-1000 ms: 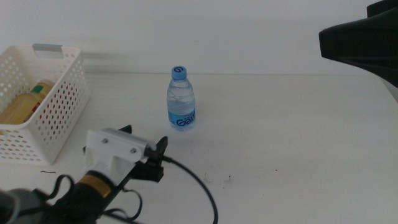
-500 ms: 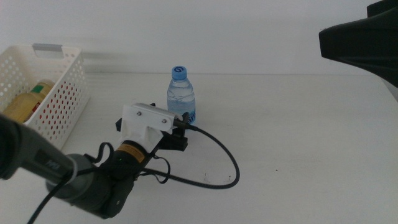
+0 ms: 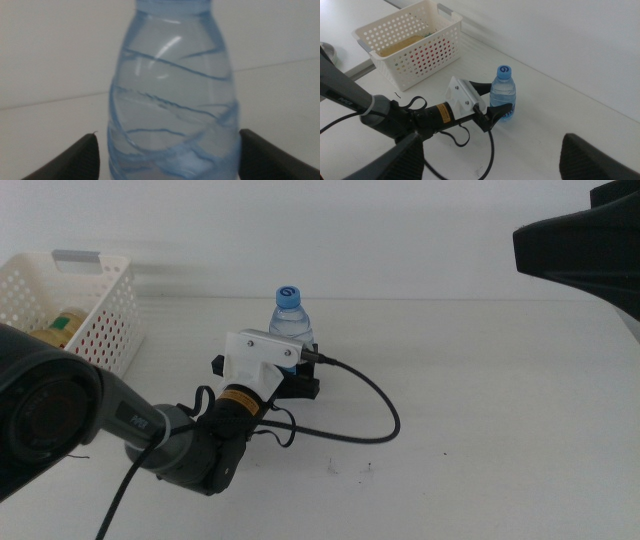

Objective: Use arms to grab the bottles and put them into the dustbin to the left of the table.

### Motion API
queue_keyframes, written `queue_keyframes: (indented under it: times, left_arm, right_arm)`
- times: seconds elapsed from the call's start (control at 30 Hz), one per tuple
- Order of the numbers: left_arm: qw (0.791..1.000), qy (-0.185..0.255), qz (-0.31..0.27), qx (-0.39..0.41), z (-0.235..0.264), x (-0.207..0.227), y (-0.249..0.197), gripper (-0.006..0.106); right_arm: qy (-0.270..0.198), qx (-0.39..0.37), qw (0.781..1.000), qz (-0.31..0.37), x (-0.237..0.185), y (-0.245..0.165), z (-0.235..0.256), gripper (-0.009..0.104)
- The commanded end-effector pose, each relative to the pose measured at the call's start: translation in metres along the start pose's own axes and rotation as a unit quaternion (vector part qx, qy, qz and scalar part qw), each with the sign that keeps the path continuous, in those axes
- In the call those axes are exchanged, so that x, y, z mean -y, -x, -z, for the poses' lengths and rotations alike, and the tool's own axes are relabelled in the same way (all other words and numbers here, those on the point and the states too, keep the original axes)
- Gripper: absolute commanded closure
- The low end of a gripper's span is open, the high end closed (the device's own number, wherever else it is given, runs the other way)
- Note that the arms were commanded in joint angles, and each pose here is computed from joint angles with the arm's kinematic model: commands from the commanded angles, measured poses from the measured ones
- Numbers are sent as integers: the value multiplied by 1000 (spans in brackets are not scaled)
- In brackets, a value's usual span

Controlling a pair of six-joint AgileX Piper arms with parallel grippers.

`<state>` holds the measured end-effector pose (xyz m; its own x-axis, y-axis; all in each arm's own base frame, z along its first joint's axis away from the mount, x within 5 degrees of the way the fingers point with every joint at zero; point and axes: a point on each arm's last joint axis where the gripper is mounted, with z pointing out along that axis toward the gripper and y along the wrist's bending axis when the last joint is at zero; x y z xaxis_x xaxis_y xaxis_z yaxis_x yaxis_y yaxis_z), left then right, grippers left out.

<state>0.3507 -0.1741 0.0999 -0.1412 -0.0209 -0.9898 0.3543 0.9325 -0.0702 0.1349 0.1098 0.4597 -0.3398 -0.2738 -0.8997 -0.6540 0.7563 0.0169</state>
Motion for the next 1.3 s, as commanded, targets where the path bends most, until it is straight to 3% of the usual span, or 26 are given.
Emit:
queue_keyframes:
  times: [0.0,0.2,0.37,0.53,0.67,0.93,1.0,1.27]
  left_arm:
    - [1000,15,9,1,-6,-3,0,7]
    - [1000,20,16,3,-24,-2,-2,7]
    - [998,49,33,8,-37,-6,-7,7]
    - [998,61,-21,-2,-42,-8,-13,11]
    - [998,62,-22,0,-43,-13,-13,27]
    - [998,51,-20,16,-14,-12,16,92]
    - [999,49,-17,4,0,-12,27,102]
    - [989,5,-3,-145,45,-1,101,102]
  right_arm:
    - [2,7,1000,5,-1,2,3,24]
    - [2,7,1000,5,-1,2,3,24]
    - [2,7,1000,5,-1,2,3,24]
    - [2,7,1000,5,-1,2,3,24]
    - [2,7,1000,5,-1,2,3,24]
    - [2,7,1000,5,-1,2,3,24]
    - [2,7,1000,5,-1,2,3,24]
    - [2,7,1000,5,-1,2,3,24]
